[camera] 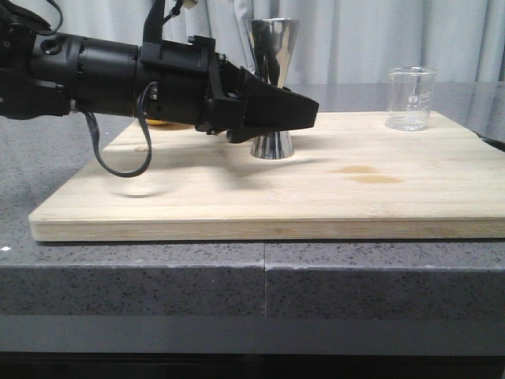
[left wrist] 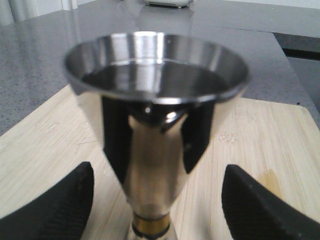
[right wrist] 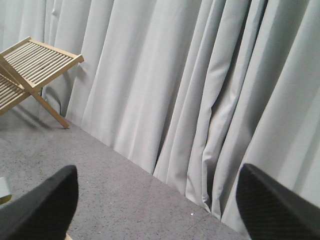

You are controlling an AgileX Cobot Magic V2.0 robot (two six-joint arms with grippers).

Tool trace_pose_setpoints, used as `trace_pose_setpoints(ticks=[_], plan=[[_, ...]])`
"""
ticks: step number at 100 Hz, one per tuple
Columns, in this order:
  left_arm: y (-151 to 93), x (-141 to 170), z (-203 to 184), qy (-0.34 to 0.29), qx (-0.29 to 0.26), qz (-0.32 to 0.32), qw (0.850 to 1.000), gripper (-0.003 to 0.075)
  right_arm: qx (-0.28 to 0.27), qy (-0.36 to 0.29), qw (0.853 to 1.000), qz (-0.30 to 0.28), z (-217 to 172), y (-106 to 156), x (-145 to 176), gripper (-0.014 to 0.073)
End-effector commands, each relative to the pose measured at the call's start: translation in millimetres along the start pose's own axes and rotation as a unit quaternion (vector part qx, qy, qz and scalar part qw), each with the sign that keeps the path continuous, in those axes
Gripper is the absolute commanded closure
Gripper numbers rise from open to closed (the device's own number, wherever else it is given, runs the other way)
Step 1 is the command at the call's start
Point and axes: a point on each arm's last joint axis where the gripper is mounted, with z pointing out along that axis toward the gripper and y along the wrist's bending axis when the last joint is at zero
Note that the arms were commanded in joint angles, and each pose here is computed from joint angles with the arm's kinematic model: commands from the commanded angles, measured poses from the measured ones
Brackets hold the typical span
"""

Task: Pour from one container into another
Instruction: 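Open the left gripper and withdraw it up from the jigger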

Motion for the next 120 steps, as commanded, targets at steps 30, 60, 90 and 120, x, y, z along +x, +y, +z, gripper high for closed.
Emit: trace_pose_setpoints(ticks=[30,60,90,120], plan=[[-10.0,-58.6,-21.6,-0.014,-0.017,0.061,0.998,0.0216,0.002,-0.044,0.999,-0.005,-2.1,-0.2,-21.2,0.0013],[-4.4,-60.0,-35.4,0.006,-0.025,0.043,0.999,0.0216,0.002,-0.044,0.999,-0.005,-2.1,-0.2,-21.2,0.0013],[-1.9,-64.0,-50.8,0.022,-0.024,0.03,0.999,0.0216,0.002,-0.044,0.999,-0.005,-2.1,-0.2,-21.2,0.0013],[-3.5,-87.4,-83.7,-0.009,-0.019,0.012,1.0,0.0217,0.003,-0.043,0.999,-0.005,-2.1,-0.5,-20.9,0.0013]])
